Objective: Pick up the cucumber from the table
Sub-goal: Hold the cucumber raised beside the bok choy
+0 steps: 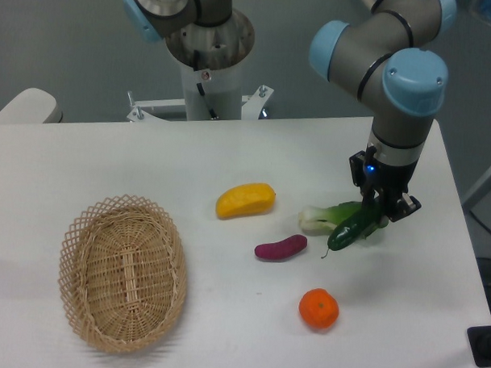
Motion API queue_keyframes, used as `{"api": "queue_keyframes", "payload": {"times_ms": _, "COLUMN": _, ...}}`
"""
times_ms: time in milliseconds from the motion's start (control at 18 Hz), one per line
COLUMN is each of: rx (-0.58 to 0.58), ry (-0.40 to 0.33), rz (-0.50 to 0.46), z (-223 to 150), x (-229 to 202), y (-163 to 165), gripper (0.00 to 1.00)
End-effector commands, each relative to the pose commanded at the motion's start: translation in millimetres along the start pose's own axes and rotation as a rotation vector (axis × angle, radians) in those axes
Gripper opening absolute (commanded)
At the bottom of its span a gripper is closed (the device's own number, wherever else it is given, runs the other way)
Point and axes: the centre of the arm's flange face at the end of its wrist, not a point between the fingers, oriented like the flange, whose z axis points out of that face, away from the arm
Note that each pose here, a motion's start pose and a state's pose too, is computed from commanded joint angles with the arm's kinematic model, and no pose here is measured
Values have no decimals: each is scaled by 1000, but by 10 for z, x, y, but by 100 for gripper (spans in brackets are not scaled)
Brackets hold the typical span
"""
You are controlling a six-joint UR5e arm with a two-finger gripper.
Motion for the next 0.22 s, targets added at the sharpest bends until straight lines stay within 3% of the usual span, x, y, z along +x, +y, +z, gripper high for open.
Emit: {"api": "queue_keyframes", "payload": {"times_ms": 222, "rx": 0, "ry": 0, "rz": 0, "z": 0, "x": 1, "y": -10, "gripper": 26}}
